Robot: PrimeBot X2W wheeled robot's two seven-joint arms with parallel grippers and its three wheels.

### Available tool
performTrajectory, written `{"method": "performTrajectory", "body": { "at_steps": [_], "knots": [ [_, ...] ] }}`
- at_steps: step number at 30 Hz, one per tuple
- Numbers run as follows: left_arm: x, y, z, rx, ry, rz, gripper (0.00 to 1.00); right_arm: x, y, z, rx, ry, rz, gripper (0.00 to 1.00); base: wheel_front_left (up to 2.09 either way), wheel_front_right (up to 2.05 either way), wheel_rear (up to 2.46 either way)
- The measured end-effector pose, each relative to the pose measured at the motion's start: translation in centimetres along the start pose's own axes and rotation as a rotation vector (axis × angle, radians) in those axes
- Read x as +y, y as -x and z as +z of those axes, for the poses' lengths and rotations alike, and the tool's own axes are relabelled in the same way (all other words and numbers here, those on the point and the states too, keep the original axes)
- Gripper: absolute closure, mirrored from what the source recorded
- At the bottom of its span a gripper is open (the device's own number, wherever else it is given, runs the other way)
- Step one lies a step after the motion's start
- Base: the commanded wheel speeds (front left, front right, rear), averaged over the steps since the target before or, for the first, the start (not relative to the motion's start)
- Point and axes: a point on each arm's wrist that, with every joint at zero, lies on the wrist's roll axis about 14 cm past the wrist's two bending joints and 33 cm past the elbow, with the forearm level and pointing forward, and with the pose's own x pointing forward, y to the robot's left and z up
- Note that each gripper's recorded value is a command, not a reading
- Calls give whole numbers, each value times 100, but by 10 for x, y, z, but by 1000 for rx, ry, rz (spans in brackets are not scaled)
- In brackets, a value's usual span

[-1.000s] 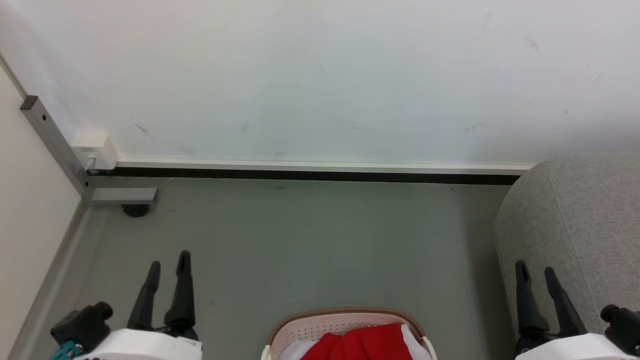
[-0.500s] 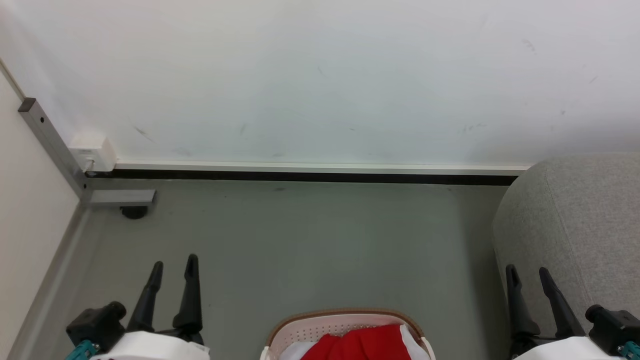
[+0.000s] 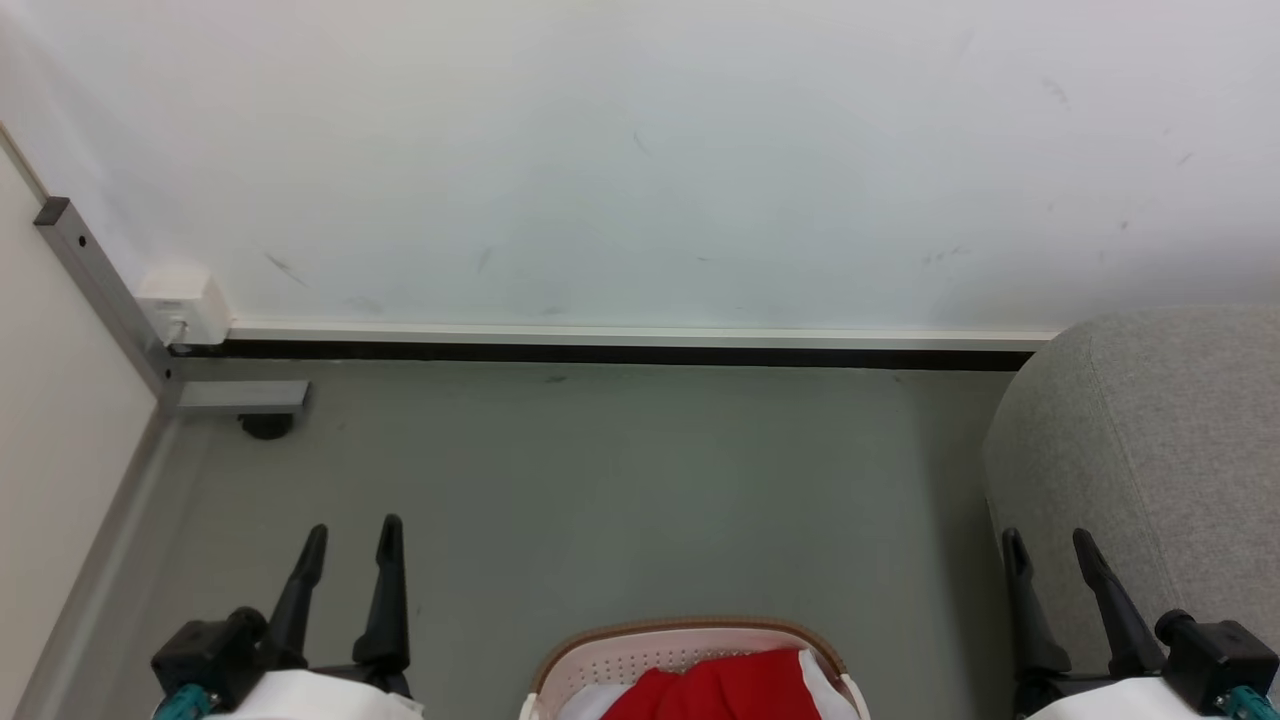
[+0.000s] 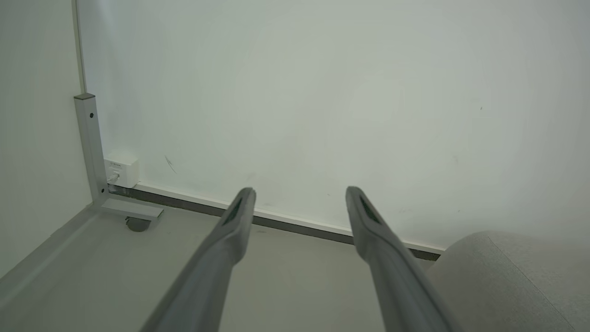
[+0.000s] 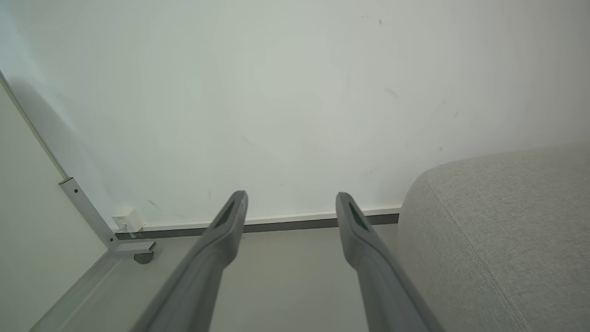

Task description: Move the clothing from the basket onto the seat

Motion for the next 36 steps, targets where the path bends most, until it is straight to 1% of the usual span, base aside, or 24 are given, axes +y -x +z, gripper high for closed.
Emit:
{"method": "performTrajectory", "body": {
  "at_steps": [13, 25, 32, 36],
  "knots": [
    [-3, 0, 0, -8, -64, -22, 0, 4, 1, 6, -27, 75, 20, 0, 0, 0, 0],
    [-9, 0, 1, -23, -145, -55, 0, 10, 1, 8, -41, 142, 47, 0, 0, 0, 0],
    [-12, -1, 2, -33, -176, -70, 0, 13, 0, 9, -50, 182, 61, 0, 0, 0, 0],
    [-13, -1, 2, -35, -178, -73, 0, 13, 0, 9, -51, 187, 63, 0, 0, 0, 0]
  ]
}}
